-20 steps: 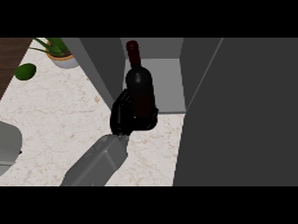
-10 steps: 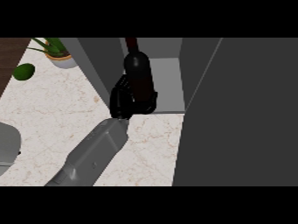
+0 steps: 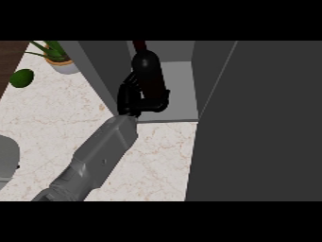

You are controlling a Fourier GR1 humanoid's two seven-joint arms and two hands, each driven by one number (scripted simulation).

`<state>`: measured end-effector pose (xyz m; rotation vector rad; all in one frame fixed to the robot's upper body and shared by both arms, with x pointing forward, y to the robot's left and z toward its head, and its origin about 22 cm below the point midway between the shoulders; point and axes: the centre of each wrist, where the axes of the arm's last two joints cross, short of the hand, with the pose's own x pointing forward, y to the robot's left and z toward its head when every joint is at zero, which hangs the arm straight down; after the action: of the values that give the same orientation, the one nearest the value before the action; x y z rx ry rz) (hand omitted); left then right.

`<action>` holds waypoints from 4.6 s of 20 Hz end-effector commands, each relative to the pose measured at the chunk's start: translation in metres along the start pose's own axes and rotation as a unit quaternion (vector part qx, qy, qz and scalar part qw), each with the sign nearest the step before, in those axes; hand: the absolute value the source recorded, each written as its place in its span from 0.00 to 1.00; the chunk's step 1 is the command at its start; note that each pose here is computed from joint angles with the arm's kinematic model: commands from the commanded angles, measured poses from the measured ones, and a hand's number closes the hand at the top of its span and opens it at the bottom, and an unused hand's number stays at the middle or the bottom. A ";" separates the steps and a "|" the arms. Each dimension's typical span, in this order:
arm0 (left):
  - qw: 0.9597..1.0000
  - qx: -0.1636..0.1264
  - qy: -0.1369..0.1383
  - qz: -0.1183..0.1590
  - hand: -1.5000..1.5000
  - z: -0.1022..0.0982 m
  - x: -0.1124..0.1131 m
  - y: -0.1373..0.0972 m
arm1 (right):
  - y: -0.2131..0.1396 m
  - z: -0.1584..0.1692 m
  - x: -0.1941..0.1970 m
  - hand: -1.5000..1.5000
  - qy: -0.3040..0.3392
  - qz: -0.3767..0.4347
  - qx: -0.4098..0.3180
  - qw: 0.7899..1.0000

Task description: Pick up the wine, place it into the cabinet and close the cabinet

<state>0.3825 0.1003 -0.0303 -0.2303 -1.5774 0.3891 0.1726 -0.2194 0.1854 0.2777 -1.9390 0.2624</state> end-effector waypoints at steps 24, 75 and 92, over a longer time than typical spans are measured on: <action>1.000 0.020 0.013 0.006 1.00 -0.009 0.013 -0.023 | 0.004 -0.019 -0.017 0.00 -0.010 -0.023 0.034 0.999; 0.997 -0.011 -0.074 -0.018 0.00 0.007 0.018 -0.074 | 0.020 -0.015 -0.004 0.00 -0.009 -0.013 0.036 0.999; 0.994 -0.063 -0.082 -0.028 0.00 0.054 -0.014 -0.065 | 0.022 0.002 0.001 0.00 0.012 -0.004 0.011 1.000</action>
<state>0.3422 0.0272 -0.0097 -0.2667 -1.7401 0.2856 0.1765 -0.2037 0.1829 0.3120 -1.9248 0.2857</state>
